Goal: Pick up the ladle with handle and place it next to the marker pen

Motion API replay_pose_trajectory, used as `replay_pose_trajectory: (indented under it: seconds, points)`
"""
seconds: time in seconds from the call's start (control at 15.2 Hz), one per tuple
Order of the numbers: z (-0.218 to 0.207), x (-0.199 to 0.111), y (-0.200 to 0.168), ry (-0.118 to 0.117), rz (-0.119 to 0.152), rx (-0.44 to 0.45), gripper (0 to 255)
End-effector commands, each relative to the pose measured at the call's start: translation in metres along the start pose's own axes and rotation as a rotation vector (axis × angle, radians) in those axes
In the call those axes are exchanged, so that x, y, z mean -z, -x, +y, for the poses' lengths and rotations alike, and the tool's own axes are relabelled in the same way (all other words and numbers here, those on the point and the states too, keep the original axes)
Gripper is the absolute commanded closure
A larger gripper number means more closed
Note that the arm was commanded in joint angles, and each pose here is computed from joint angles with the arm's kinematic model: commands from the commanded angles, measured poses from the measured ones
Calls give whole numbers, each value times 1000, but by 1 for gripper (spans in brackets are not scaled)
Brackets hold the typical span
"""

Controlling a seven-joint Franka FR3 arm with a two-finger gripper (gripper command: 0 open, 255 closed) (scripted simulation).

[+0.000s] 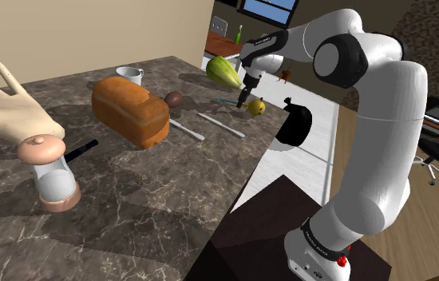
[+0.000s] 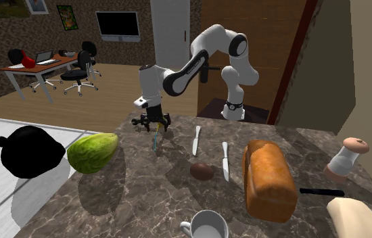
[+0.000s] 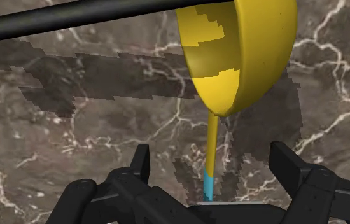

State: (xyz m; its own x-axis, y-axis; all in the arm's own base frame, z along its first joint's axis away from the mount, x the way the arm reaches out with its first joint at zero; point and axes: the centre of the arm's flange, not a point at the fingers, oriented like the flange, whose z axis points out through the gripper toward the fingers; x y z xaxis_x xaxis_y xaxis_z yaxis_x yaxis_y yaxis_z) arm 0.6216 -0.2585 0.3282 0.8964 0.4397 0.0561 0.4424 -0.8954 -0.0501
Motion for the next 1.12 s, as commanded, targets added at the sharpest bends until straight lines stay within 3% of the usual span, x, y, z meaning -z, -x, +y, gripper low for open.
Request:
replay_pose_trajectory:
  seconds: [0.0, 0.26, 0.33, 1.06]
  points:
    - [0, -1, 0, 0, 0, 0, 0]
    - [0, -1, 0, 0, 0, 0, 0]
    - [0, -1, 0, 0, 0, 0, 255]
    - [-1, 10, -1, 0, 0, 0, 255]
